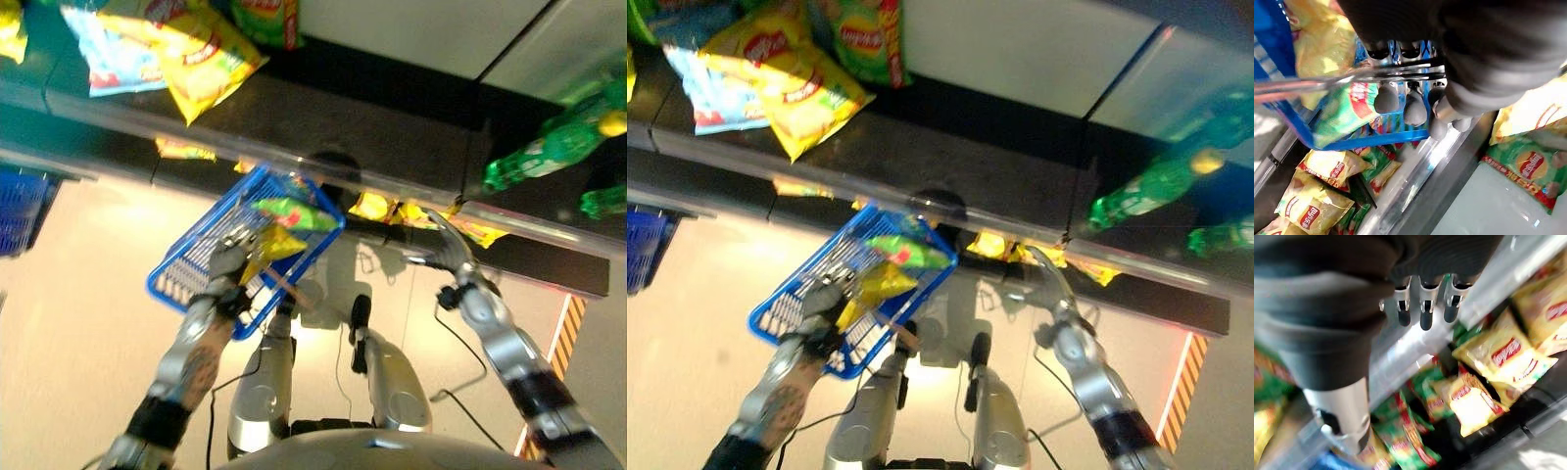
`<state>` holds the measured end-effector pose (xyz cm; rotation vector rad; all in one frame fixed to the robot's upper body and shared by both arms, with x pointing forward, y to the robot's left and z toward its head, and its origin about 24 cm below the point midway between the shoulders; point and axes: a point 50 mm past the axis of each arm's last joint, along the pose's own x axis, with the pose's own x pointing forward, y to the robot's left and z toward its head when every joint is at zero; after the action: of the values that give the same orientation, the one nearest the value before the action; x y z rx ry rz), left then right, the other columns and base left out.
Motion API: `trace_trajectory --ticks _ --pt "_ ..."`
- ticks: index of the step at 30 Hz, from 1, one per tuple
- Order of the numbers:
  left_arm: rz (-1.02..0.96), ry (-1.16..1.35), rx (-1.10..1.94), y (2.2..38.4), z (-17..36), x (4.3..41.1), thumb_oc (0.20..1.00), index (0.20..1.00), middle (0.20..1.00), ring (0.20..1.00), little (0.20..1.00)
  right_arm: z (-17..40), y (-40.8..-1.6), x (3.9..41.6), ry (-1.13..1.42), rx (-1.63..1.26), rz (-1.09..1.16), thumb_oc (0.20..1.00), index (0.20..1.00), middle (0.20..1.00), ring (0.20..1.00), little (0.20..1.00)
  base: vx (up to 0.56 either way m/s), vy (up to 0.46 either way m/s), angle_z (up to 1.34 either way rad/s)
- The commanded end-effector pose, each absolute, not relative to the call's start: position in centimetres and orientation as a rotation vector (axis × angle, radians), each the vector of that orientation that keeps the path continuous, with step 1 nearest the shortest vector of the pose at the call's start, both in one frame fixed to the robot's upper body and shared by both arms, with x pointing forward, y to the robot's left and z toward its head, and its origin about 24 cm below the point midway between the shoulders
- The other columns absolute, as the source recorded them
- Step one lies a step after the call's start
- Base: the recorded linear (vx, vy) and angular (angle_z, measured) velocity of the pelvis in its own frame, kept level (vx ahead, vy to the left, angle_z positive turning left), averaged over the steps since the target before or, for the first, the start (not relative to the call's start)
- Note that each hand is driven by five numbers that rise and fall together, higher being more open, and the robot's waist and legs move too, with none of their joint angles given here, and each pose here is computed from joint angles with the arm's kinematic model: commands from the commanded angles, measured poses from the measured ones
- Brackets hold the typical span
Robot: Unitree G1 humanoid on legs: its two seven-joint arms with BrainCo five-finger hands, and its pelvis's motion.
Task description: Pick up the snacks into the basket
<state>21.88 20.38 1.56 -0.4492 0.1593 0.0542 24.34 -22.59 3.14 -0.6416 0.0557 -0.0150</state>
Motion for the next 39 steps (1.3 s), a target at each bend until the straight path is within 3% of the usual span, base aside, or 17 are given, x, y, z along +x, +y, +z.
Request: trace_trajectory --ticks 1,17,39 --pt "-0.136 -0.099 -0.412 18.7 6.4 22.4 0.2 0.2 0.2 0.2 0.2 5.1 -22.6 24.4 -0.066 -0.503 0.004 1.0 1.0 1.0 1.0 1.0 0.09 0.059 -0.09" --pt "-0.053 -0.024 -0.314 19.6 4.2 22.0 0.2 0.2 0.2 0.2 0.2 2.4 -24.4 23.3 -0.008 0.014 -0.333 1.0 1.0 1.0 1.0 1.0 0.01 -0.006 -0.34" --pt "-0.113 -0.007 -0.396 17.2 3.4 21.5 0.2 0.2 0.2 0.2 0.2 4.1 -25.8 23.5 -0.036 -0.17 -0.3 1.0 1.0 1.0 1.0 1.0 -0.07 -0.387 0.0"
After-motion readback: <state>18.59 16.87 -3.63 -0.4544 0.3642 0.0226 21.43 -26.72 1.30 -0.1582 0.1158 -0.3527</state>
